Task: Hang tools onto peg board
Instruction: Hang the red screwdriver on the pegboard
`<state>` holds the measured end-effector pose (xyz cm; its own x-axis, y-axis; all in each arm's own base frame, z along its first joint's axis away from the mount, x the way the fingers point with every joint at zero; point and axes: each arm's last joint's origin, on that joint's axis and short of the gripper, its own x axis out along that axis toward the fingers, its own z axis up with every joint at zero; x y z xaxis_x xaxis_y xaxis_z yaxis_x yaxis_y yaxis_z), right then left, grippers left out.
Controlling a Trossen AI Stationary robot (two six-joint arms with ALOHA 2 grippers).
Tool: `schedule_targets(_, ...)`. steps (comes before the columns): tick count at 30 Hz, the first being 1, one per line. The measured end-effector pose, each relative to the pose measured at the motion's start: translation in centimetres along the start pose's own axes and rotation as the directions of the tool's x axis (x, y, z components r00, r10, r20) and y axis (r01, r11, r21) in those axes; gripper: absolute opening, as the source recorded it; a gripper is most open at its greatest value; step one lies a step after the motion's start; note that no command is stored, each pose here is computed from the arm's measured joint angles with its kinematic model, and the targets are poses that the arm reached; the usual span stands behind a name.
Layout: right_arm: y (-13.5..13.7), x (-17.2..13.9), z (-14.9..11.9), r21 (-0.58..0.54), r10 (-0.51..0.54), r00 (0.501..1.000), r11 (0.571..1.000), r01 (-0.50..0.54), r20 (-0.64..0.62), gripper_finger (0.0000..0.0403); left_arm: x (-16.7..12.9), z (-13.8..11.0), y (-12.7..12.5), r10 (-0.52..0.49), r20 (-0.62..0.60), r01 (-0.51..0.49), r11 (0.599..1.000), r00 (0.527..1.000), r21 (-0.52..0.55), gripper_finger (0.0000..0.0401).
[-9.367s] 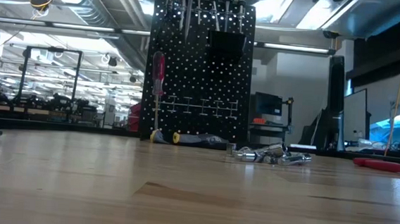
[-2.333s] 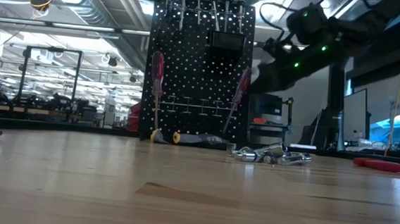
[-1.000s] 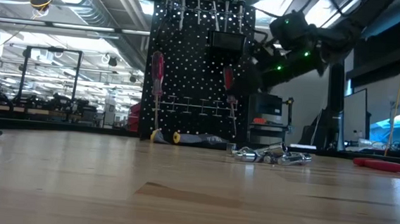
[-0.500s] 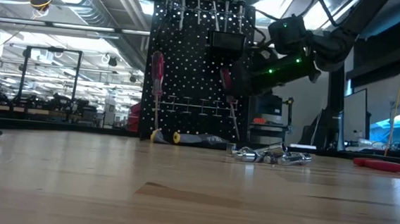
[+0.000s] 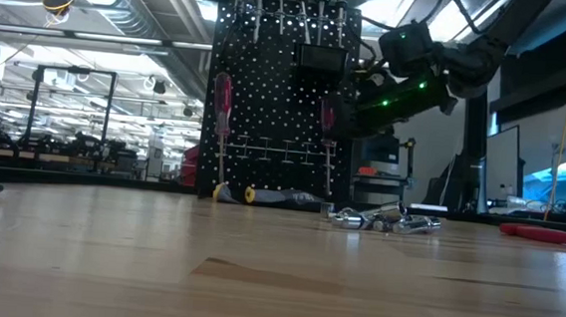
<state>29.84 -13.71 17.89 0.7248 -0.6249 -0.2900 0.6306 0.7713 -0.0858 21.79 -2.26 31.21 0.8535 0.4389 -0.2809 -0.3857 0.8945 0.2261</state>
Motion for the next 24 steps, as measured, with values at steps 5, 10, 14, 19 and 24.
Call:
schedule_targets(5,-0.5,-1.5,1.2,-0.027,-0.012,1.000,1.000,0.011,-0.028,0.0005,0.0,0.0,0.0,0.000,-0.002,0.000,1.000,1.000,-0.001,0.0210)
schedule_targets(10,-0.3,-2.2,1.6,-0.054,0.000,0.999,0.999,-0.002,-0.038,0.0005,0.0,0.0,0.0,0.000,-0.002,0.000,1.000,1.000,-0.002,0.0210)
schedule_targets(14,0.1,-2.4,1.6,-0.088,0.012,0.999,0.996,-0.016,-0.040,0.0005,0.0,-0.1,0.0,-0.001,-0.008,0.001,1.000,1.000,0.002,0.0210)
schedule_targets(19,0.0,-2.4,1.6,-0.111,-0.007,0.999,0.994,0.001,-0.050,0.0005,0.1,-0.4,0.2,0.012,-0.038,-0.013,1.000,0.999,-0.010,0.0210)
schedule_targets(24,-0.4,-3.6,2.1,-0.142,-0.043,0.995,0.989,0.029,-0.095,0.0005,0.5,-1.3,1.0,0.065,-0.124,-0.071,0.997,0.990,-0.043,0.0210)
